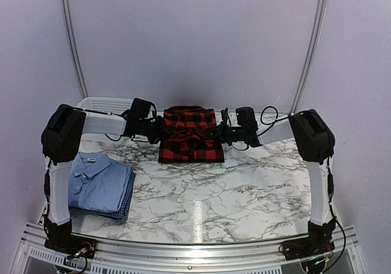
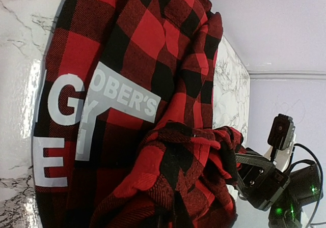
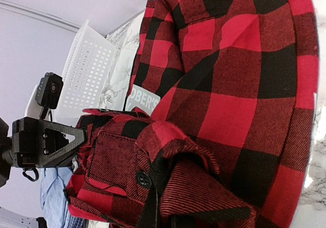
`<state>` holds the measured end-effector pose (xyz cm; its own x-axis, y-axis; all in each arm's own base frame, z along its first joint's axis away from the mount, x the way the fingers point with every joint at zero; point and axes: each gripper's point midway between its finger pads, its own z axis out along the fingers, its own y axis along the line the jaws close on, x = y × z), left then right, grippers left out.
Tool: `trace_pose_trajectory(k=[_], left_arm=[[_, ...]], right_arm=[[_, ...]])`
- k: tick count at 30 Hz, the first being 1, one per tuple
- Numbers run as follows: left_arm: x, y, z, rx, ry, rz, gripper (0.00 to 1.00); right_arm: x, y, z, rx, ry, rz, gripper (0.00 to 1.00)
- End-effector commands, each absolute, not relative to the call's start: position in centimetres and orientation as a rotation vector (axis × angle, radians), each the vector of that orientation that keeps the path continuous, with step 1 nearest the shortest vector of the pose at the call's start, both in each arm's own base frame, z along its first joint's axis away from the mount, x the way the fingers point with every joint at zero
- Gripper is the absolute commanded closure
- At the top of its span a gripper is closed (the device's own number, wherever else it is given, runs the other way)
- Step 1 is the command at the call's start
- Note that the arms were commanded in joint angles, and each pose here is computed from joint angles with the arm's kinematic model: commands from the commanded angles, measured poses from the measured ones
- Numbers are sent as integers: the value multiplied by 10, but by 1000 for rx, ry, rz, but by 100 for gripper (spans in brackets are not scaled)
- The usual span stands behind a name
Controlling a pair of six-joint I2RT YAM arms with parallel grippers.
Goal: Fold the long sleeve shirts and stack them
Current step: Fold the rectangle-folded shirt at the center of the board, then adjust the 2/3-rectangle-folded shirt at the center of the board.
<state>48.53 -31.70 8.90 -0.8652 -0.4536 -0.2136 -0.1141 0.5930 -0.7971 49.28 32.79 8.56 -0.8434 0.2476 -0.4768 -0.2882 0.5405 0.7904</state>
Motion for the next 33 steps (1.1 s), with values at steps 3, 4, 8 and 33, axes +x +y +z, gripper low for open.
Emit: trace_pose_trajectory(k=[3,4,8,33], left_arm=[[501,-307,95,-438,2387,-1131,69],[503,-305,99,-436,2380,-1124,62],[506,-295,117,-409,2351,-1094,34],[417,-272,97,-244,2521,-866,54]], right_arm=[[512,325,104,-69,2169,1265,85],[513,324,108,-83,2167,1254,79],[514,323,127,-135,2168,1205,59],[485,309,146,-251,2212,924,39]])
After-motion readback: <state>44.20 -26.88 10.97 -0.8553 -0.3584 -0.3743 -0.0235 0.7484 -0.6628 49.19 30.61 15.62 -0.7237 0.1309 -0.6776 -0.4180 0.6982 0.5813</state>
